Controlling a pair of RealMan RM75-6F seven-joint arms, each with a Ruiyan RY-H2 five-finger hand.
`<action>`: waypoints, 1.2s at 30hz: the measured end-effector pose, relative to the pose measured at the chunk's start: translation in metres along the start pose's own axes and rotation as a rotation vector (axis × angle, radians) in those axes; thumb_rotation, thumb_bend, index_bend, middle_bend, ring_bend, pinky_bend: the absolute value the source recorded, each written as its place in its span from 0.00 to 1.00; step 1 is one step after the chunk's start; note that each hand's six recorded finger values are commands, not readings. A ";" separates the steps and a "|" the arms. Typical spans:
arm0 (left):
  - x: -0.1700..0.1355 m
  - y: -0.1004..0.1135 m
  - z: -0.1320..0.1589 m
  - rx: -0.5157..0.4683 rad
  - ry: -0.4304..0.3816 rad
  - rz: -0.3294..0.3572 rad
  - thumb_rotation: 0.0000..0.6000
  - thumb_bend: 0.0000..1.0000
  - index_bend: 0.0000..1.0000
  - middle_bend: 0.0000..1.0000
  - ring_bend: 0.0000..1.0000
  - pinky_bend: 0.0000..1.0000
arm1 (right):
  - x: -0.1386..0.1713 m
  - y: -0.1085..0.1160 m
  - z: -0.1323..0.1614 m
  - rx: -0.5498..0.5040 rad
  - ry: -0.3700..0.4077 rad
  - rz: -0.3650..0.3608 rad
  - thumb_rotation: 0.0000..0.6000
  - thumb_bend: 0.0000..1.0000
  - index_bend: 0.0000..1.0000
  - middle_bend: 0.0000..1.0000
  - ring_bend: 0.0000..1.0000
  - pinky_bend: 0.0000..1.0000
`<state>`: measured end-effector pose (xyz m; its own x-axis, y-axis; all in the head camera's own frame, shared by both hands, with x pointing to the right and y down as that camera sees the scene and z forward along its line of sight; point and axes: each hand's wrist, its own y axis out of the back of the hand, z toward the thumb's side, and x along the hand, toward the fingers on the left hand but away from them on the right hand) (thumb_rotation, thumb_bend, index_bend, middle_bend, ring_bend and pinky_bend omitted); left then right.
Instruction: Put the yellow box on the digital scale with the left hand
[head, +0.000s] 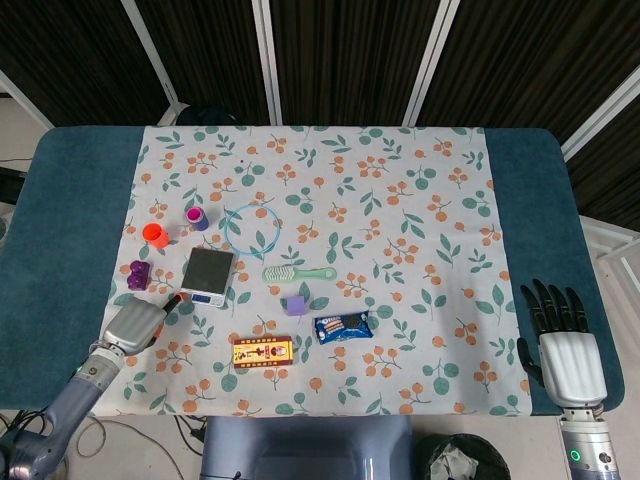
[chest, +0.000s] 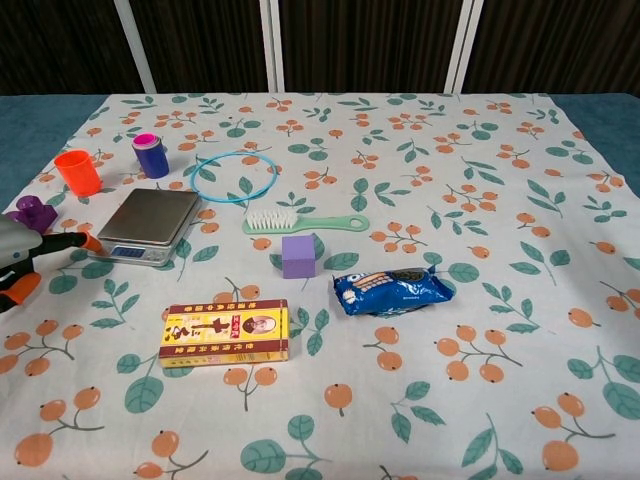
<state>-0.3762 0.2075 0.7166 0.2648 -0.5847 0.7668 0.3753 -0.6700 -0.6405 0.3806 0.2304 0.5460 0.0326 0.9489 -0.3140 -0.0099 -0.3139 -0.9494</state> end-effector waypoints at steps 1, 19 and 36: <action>0.000 0.000 0.000 0.001 -0.001 -0.001 1.00 0.69 0.14 0.85 0.77 0.73 | 0.000 0.000 0.000 0.000 0.000 0.000 1.00 0.51 0.03 0.07 0.06 0.01; -0.016 0.056 0.003 -0.028 0.007 0.208 1.00 0.67 0.15 0.84 0.76 0.73 | 0.000 0.001 0.000 -0.004 0.001 -0.005 1.00 0.51 0.03 0.07 0.06 0.01; -0.042 0.091 0.062 -0.154 -0.117 0.251 1.00 0.03 0.06 0.20 0.15 0.24 | 0.001 0.004 -0.002 -0.008 -0.006 -0.014 1.00 0.51 0.03 0.07 0.06 0.01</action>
<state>-0.2984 0.1993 0.6291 0.4358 -0.6898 0.5781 0.1492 -0.5781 -0.8022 0.3825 0.2299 0.5420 0.0265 0.9532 -0.3010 -0.0019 -0.3011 -0.9536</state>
